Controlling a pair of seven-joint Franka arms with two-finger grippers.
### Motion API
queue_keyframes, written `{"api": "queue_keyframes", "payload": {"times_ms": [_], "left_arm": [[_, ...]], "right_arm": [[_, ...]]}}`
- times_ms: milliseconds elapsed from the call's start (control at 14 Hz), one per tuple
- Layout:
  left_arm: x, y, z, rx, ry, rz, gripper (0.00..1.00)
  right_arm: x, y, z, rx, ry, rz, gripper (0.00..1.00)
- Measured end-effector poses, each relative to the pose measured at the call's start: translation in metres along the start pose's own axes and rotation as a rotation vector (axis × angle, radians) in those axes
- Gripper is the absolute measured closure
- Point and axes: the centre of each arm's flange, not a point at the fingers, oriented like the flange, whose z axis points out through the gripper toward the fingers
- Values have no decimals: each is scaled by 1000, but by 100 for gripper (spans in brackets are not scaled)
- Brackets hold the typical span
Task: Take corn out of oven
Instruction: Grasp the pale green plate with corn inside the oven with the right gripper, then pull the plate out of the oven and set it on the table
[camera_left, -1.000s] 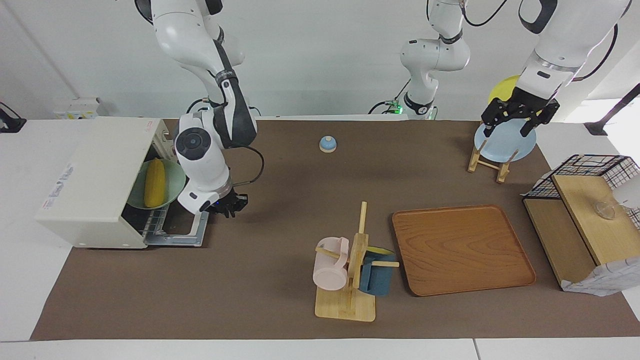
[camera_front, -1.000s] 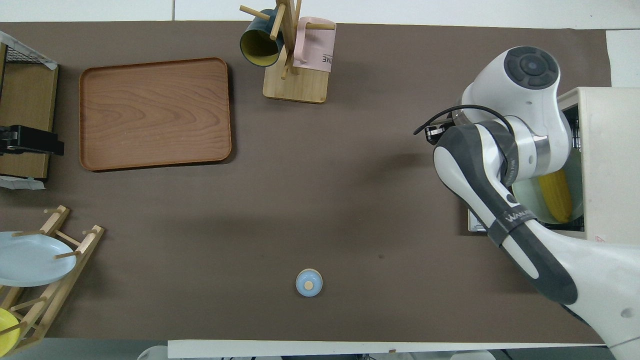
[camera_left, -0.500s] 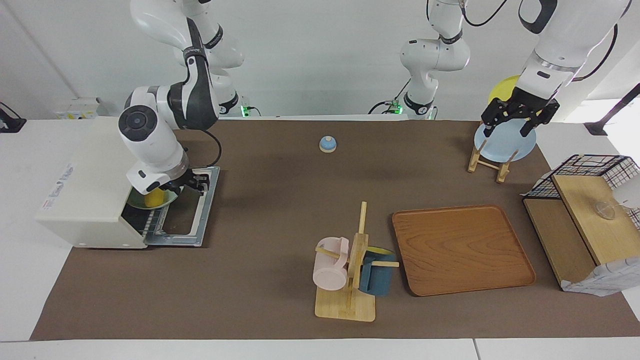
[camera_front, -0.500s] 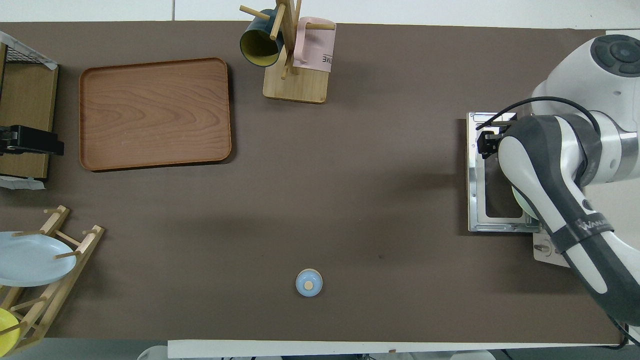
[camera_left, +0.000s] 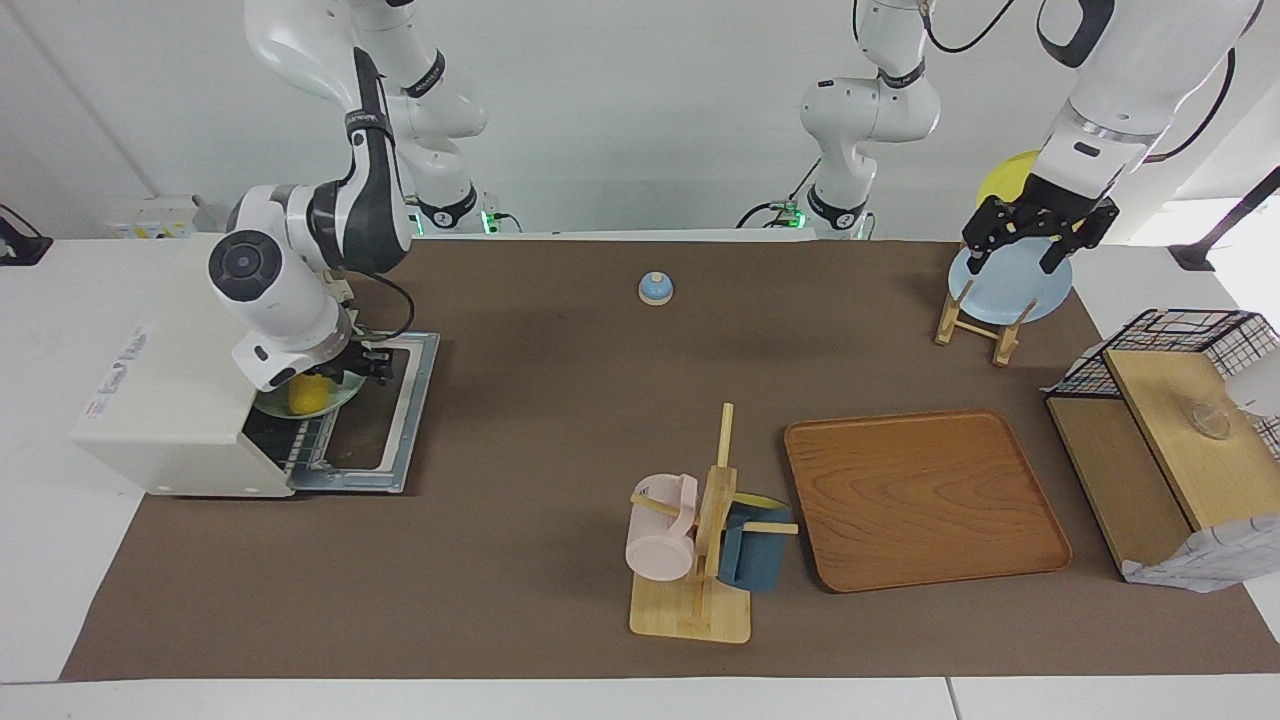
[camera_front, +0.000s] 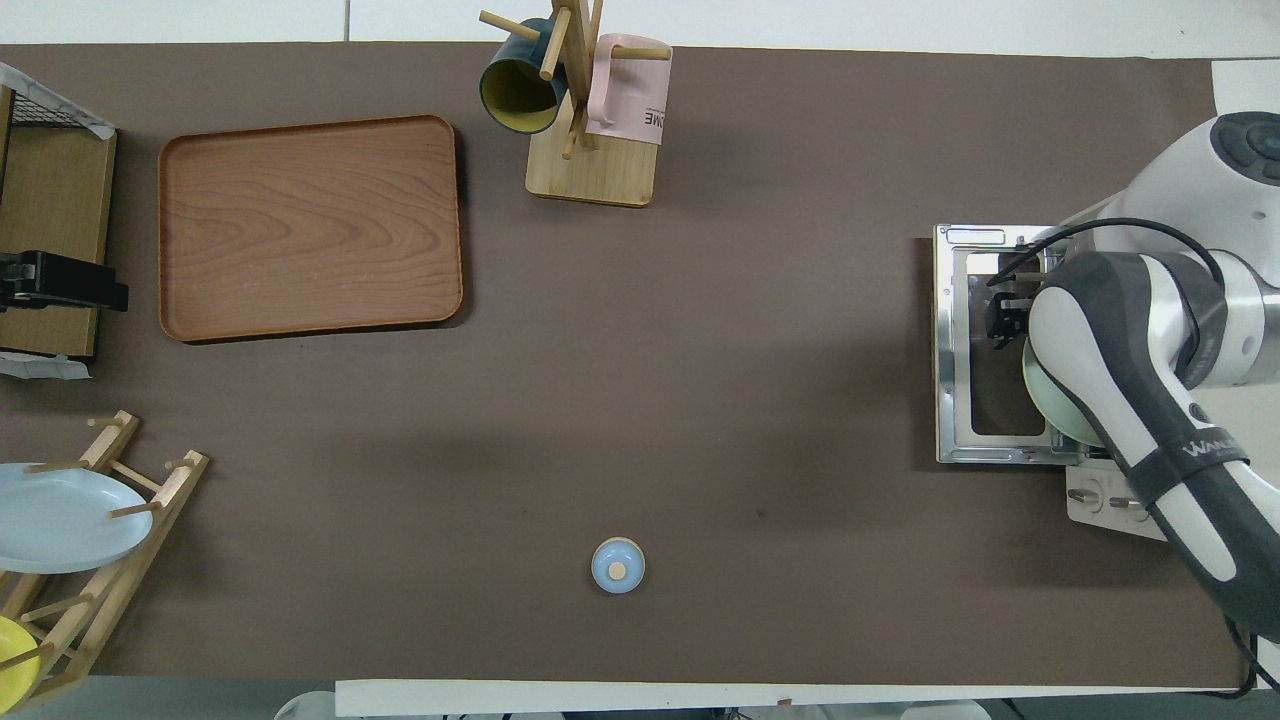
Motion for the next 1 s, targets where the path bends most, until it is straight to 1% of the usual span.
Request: {"api": "queue_keyframes", "payload": {"times_ms": [71, 143, 214, 286, 357, 429, 500, 714, 857, 1000], "left_arm": [[0, 0, 0, 0, -1, 0, 0], [0, 0, 0, 0, -3, 0, 0], [-1, -1, 1, 0, -9, -2, 0], [-2, -3, 2, 0, -18, -5, 0], [-3, -5, 2, 0, -24, -10, 0], [-3, -8, 2, 0, -26, -15, 0], [-3, -10, 3, 0, -29, -20, 0], [-13, -37, 4, 0, -85, -74, 0], [-20, -46, -2, -2, -86, -90, 0], [-23, -46, -7, -3, -82, -91, 0]], "right_arm": [[-2, -1, 5, 0, 4, -1, 47], [-4, -1, 10, -2, 6, -3, 48], [-6, 0, 13, -14, 6, -9, 57], [-6, 0, 14, -28, 7, -18, 69], [-7, 0, 13, -42, 9, -29, 83], [-8, -3, 10, -61, 13, -44, 92], [-9, -11, 5, -86, 22, -67, 95], [-15, -63, -19, -140, 13, -143, 96], [-19, -126, -51, -173, 6, -141, 97], [-25, -214, -83, -211, 12, -115, 97]]}}
